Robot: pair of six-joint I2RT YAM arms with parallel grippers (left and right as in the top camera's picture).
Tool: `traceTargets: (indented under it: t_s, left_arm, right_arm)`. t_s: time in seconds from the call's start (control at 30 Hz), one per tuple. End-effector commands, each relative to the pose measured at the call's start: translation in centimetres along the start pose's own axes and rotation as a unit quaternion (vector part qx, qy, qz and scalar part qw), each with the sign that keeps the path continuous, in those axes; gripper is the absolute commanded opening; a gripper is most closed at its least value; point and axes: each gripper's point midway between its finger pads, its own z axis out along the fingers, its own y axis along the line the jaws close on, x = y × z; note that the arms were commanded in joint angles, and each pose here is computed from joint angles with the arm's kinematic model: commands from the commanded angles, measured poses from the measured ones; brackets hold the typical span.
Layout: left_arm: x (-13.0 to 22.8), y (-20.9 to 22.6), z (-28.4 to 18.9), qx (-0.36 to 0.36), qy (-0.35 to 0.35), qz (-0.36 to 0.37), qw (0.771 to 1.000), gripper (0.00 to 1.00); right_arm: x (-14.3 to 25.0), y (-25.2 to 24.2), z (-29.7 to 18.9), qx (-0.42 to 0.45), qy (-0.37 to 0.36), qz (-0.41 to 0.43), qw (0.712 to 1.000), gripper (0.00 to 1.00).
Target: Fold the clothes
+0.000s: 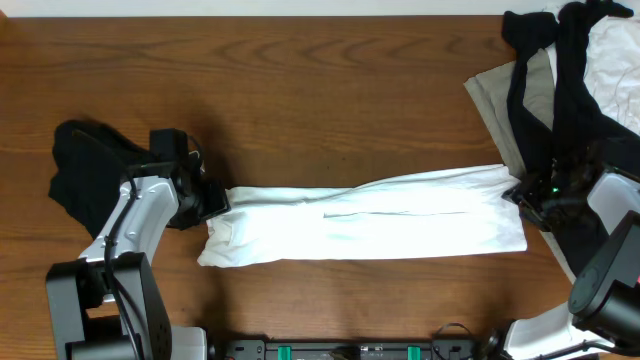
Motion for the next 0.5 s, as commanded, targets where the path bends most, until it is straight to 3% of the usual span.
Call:
traceTargets:
  t_s: [0.0, 0.47]
  left_arm:
    - [0.3, 0.3, 0.3, -0.008, 0.006, 0.001, 1.000, 0.60]
    - [0.3, 0.3, 0.3, -0.008, 0.006, 0.001, 1.000, 0.60]
  right_arm:
    - [0.5, -0.3, 0.3, -0.034, 0.015, 0.024, 0.999, 0.55]
    - [0.2, 0.7, -0.1, -0.083, 0.016, 0.035, 0.996, 0.60]
